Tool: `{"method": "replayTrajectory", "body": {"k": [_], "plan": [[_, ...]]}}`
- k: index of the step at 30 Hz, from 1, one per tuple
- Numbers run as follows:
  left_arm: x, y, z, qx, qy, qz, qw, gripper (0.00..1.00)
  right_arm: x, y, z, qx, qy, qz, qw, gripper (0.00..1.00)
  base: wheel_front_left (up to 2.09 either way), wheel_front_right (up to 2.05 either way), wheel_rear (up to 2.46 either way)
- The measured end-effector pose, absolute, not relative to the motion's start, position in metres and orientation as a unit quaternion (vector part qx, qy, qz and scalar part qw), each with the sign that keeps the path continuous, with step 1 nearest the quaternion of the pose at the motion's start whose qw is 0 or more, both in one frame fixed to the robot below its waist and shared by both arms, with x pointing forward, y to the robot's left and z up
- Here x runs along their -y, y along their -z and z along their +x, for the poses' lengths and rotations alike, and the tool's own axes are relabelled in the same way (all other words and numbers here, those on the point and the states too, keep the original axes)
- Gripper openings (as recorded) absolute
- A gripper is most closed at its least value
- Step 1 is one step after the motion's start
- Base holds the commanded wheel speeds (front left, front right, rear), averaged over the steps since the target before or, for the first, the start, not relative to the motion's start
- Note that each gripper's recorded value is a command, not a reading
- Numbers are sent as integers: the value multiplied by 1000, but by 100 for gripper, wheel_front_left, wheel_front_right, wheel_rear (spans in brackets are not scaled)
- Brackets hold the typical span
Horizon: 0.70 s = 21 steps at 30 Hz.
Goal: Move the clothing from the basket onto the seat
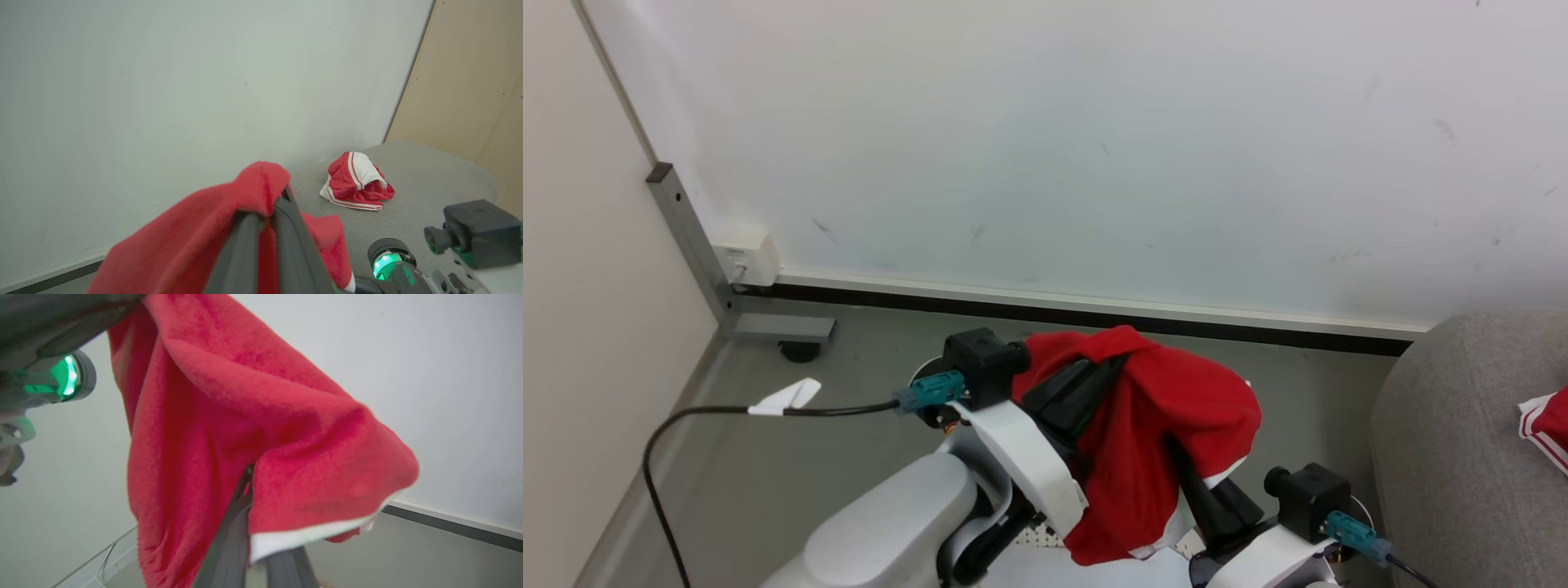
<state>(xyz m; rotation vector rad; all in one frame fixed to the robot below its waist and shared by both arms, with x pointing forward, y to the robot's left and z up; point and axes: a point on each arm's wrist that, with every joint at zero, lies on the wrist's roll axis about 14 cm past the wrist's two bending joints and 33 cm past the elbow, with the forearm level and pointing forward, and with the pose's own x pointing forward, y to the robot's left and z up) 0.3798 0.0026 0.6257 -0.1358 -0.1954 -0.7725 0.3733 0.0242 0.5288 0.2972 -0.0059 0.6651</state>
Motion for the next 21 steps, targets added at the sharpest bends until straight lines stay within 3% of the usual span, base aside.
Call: {"method": "replayTrajectory", "body": {"k": [21], "plan": [[6, -622, 382, 87, 382, -70, 917, 0, -8, -531, 373, 11, -302, 154, 941, 0, 0, 0, 0]]}}
